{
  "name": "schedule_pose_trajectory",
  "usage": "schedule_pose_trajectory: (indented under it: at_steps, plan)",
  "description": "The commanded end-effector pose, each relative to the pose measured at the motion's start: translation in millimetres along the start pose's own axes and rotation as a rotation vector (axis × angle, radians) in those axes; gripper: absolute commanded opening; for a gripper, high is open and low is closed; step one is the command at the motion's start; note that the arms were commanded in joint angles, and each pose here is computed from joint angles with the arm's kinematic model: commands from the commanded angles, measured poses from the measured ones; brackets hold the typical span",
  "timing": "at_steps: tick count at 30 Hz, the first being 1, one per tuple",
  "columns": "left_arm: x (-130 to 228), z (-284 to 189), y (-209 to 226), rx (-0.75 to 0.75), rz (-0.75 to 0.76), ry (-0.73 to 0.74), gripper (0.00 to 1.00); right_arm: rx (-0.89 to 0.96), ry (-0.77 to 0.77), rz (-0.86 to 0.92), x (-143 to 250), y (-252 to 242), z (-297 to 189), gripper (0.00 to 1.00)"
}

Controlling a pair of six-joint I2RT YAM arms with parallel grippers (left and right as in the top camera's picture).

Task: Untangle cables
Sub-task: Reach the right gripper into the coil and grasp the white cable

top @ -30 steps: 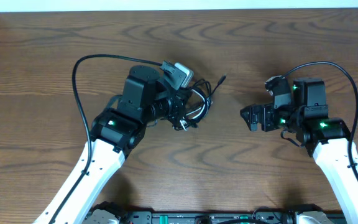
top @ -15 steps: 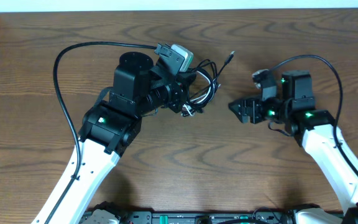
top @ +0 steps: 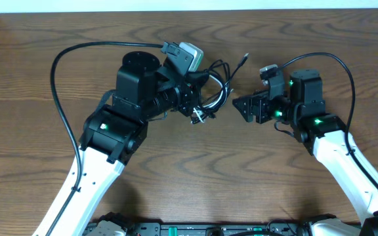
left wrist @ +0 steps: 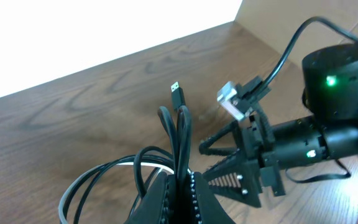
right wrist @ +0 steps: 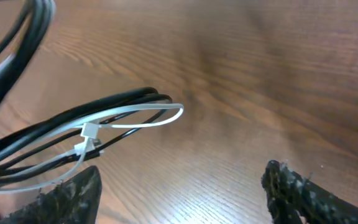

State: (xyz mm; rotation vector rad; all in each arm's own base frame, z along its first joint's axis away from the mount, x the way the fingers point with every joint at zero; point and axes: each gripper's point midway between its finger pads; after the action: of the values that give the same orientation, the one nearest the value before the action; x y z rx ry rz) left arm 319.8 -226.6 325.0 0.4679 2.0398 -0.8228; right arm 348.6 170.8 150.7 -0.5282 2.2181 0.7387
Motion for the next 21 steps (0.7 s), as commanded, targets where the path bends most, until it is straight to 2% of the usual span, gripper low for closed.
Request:
schedule_pose_trajectory:
  at_steps: [1, 12, 18, 21]
  plan:
    - [-20.1, -12.3, -20.6, 0.07, 0.011, -0.045, 0.07, 0.007, -0.028, -0.022, -11.8, 3.1, 0.3, 0.78]
    - [-24.8, -17.4, -27.0, 0.092, -0.008, -0.054, 0.08, 0.014, -0.044, -0.06, -14.9, -2.4, 10.6, 0.77]
    - [-29.4, -27.6, -32.4, 0.098, 0.004, -0.079, 0.08, -0.017, -0.015, -0.044, -3.5, -9.9, 32.4, 0.65]
    - [-31.7, -34.0, -35.5, 0.101, 0.01, -0.092, 0.08, -0.033, -0.006, -0.039, 0.7, -10.9, 39.3, 0.64]
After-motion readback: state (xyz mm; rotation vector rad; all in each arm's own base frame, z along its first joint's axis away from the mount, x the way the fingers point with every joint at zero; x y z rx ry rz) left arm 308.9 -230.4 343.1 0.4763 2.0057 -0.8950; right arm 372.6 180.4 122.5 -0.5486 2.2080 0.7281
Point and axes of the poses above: each gripper's point midway between its finger pads, its own z axis out along the fingers, its own y axis along the line the jaws close on, x = y × z, and after that the axes turned 10 degrees about -z, right-handed
